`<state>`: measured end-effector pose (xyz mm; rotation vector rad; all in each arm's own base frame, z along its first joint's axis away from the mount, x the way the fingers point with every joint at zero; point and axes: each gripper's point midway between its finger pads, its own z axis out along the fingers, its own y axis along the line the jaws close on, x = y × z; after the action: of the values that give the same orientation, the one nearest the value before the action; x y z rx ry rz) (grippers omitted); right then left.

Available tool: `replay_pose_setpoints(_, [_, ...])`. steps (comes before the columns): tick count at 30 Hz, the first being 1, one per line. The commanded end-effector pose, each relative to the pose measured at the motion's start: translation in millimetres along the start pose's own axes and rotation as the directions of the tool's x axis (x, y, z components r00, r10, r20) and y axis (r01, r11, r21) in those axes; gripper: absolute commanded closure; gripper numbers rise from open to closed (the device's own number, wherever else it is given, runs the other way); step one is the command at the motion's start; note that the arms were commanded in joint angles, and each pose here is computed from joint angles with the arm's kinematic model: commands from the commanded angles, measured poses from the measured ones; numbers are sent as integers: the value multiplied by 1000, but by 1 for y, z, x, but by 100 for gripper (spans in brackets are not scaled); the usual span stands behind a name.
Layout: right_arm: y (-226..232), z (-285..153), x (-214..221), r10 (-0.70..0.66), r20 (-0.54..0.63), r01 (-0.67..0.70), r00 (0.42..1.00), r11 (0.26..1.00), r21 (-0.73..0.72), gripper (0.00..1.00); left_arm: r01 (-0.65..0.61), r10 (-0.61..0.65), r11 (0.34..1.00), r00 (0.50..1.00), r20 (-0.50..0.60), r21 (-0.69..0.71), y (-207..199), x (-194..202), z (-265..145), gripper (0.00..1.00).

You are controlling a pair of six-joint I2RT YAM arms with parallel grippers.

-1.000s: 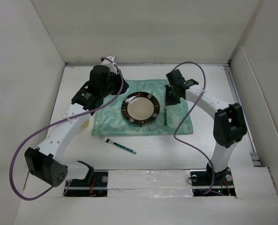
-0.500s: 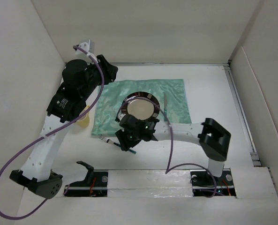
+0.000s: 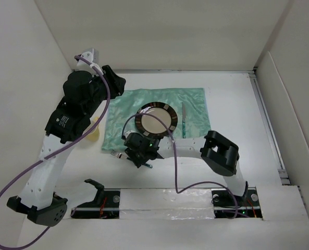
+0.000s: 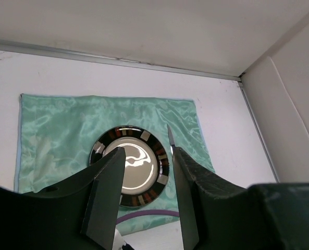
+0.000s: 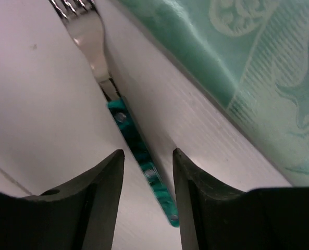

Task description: Set the dinner table for one person

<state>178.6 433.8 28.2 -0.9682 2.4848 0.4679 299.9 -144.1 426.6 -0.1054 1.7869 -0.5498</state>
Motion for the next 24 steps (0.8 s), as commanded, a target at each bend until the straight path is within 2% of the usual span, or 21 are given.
replay_pose_setpoints(1, [12, 14, 20, -97, -40, 99, 994, 995, 35, 53, -2, 3, 1000, 998, 69, -5, 0, -20, -13, 62])
replay_pose_setpoints(3, [14, 17, 28, -126, -46, 128, 991, 990, 61, 60, -3, 3, 1000, 997, 76, -5, 0, -22, -14, 62])
replay_pose_setpoints(4, [17, 18, 35, -145, -57, 149, 988, 986, 71, 69, -2, 3, 1000, 997, 77, -8, 1, -22, -14, 62])
replay_pose_setpoints(5, [17, 17, 37, -146, -60, 151, 988, 985, 89, 79, 0, 1, 1000, 997, 73, -8, 1, -20, -13, 62])
replay_pose_setpoints(6, [12, 15, 34, -140, -50, 145, 989, 982, 124, 99, 1, -1, 1000, 997, 73, -6, 1, -20, -13, 62])
replay_pose_setpoints(10, [31, -25, 15, -140, -8, 140, 990, 988, 62, 100, 4, -2, 1000, 995, 96, -22, 3, -26, -14, 61])
replay_pose_setpoints(13, [47, -80, -22, -144, 99, 146, 985, 989, -6, 100, 3, 7, 998, 989, 145, -70, 9, -42, -19, 59])
replay_pose_setpoints(15, [51, -120, -57, -103, 193, 118, 976, 991, -67, 100, 6, 9, 996, 985, 171, -85, 11, -50, -22, 57])
replay_pose_setpoints(18, [36, -145, -100, -3, 286, 34, 958, 994, -104, 100, 5, 20, 991, 983, 180, -136, 20, -50, -20, 54])
replay_pose_setpoints(19, [28, -141, -107, 34, 286, -7, 958, 996, -94, 100, -1, 29, 988, 984, 178, -156, 25, -47, -18, 54])
replay_pose_setpoints(20, [19, -136, -117, 126, 287, -104, 950, 990, -90, 100, -15, 43, 984, 987, 155, -179, 32, -36, -12, 54])
replay_pose_setpoints(21, [10, -140, -139, 193, 326, -178, 926, 981, -76, 100, -17, 45, 980, 989, 142, -198, 37, -30, -9, 54])
replay_pose_setpoints(22, [-12, -116, -141, 253, 295, -256, 921, 966, -28, 100, -13, 43, 974, 990, 131, -228, 44, -23, -6, 54])
replay_pose_setpoints(24, [-29, -100, -159, 364, 327, -381, 872, 924, -12, 100, 15, 11, 963, 995, 97, -267, 55, -4, -1, 55])
